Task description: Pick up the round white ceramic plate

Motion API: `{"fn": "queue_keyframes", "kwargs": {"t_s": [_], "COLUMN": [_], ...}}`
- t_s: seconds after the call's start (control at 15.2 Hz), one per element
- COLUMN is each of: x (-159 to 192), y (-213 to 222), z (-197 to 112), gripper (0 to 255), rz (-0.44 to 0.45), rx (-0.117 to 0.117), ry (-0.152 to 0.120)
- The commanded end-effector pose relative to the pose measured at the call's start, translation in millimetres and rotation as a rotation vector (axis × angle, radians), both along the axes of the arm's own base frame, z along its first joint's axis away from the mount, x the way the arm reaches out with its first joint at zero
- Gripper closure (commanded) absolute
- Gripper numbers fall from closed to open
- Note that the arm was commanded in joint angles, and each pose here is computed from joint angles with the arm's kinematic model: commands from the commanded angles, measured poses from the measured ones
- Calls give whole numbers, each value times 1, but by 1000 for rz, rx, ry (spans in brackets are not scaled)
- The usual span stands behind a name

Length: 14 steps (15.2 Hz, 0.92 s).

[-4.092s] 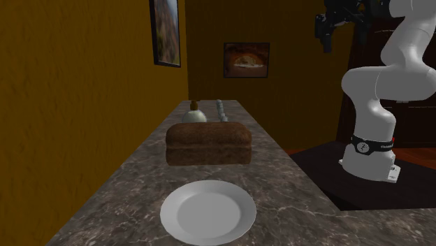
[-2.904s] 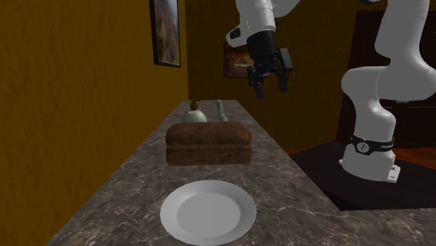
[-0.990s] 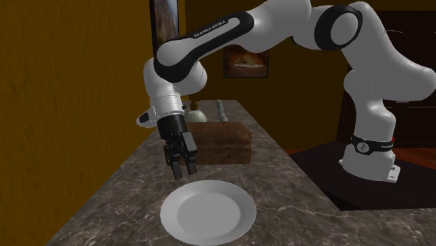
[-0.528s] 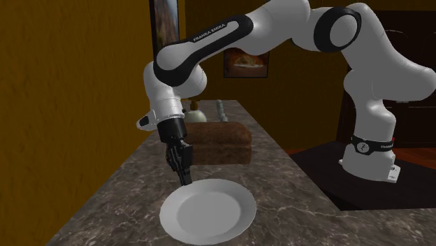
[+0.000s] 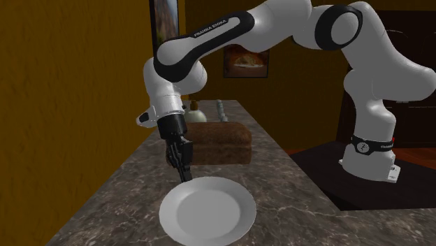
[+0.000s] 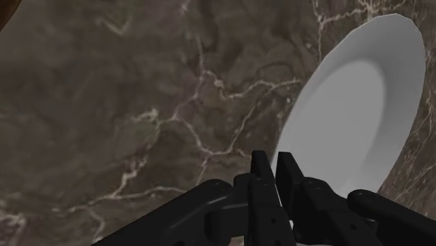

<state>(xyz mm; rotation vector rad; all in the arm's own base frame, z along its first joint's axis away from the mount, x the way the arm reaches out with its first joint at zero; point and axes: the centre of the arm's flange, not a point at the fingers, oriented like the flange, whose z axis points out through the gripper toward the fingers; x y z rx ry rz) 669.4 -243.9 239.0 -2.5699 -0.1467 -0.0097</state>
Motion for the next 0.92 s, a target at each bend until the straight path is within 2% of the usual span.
{"fn": "queue_keyframes", "kwargs": {"t_s": [0.0,0.73,0.86], "x": [0,0,0], "y": [0,0,0], "z": [10,68,69], "gripper": [255,255,255], "rz": [-1,-1,-1], "rx": [0,0,0], "ry": [0,0,0]}}
